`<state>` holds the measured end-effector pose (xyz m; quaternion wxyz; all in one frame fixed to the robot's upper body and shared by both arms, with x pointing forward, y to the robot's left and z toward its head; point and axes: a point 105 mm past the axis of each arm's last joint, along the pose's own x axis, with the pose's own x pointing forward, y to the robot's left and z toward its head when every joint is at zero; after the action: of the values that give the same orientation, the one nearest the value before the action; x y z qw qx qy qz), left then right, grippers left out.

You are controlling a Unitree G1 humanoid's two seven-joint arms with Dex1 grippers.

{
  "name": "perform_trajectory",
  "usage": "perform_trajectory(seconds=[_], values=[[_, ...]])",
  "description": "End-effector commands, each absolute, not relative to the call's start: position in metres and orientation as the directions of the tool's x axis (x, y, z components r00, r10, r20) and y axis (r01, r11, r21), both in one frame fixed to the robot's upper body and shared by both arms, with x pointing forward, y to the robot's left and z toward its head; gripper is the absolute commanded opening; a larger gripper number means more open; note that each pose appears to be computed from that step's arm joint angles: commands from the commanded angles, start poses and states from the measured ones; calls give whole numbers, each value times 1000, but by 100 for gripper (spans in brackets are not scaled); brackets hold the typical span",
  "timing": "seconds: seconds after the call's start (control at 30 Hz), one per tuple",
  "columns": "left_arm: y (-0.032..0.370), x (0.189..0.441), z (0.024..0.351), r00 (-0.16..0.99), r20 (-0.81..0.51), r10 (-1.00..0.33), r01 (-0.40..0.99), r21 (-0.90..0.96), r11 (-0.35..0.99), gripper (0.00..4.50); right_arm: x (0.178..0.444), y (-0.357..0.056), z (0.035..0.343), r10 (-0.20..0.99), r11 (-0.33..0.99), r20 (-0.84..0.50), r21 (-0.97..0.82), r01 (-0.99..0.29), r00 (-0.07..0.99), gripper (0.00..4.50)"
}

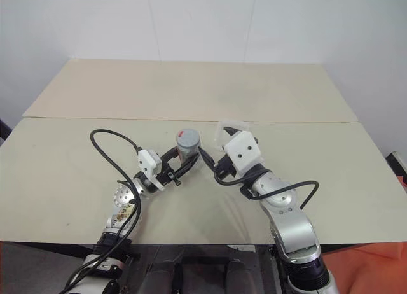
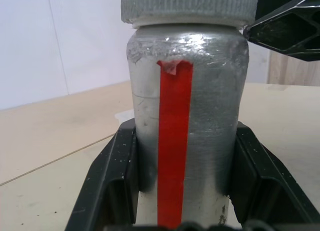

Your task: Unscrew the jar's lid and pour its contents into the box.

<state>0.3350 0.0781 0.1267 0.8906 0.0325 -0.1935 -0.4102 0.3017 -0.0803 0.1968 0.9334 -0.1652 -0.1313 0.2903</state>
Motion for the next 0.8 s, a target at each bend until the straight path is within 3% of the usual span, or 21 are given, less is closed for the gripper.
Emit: perform_trajectory(seconds=[0.03,0.33,0.53,0.8], values=[[78,333,145,559,382,-736,700,259,666,196,299,-82,214,591,776,206,-408,-481,780,446],[79,334,146,575,387,-721,682,260,684,196,275,-69,222,734,664,170,-382,-643,658,446],[74,331,144,573,390,-721,681,263,684,196,286,-38,232,747,660,224,-359,-660,626,446],[73,329,148,577,409,-706,667,263,697,196,313,-16,233,698,711,252,-354,-607,671,446]])
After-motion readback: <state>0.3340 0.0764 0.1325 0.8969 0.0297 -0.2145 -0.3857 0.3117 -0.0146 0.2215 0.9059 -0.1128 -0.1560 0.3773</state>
